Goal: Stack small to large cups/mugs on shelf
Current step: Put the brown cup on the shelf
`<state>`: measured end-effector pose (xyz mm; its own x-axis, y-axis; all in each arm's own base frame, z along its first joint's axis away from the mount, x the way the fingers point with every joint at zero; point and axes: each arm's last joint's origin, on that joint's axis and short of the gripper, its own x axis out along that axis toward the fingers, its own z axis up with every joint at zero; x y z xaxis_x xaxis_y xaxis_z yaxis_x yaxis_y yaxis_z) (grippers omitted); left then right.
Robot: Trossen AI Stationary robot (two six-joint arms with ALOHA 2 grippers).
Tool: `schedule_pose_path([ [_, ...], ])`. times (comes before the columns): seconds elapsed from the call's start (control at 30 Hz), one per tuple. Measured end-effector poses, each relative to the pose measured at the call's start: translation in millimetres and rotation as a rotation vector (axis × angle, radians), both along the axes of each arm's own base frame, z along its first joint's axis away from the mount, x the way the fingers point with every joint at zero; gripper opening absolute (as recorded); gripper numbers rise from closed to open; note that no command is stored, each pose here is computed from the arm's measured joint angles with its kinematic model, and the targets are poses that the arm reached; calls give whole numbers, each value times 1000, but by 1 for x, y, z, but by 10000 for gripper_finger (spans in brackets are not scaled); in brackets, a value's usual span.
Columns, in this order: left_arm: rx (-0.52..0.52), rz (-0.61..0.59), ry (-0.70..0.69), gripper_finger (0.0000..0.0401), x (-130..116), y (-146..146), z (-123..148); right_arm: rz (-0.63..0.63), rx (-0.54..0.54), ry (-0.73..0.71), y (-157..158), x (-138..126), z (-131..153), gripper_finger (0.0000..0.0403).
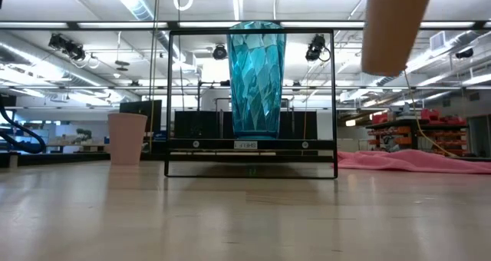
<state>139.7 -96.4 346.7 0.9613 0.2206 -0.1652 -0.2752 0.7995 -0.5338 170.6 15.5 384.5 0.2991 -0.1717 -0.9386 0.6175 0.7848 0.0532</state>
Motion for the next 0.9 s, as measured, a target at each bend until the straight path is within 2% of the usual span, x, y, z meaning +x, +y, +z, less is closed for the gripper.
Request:
schedule_pose_path([
  [0.27,27,50,-1,20,0,2,0,-68,-48,-22,-45,-3,16,2],
  [0.47,154,95,30,13,-1,4,-1,-159,-52,-44,-78,0,29,2],
  [0.63,295,118,74,20,1,10,-1,-196,-42,-62,-104,15,38,2],
  [0.77,358,138,106,20,2,24,1,-223,-39,-65,-127,31,43,2],
  [0.9,377,96,111,9,0,42,7,-222,-39,-56,-152,46,44,2],
])
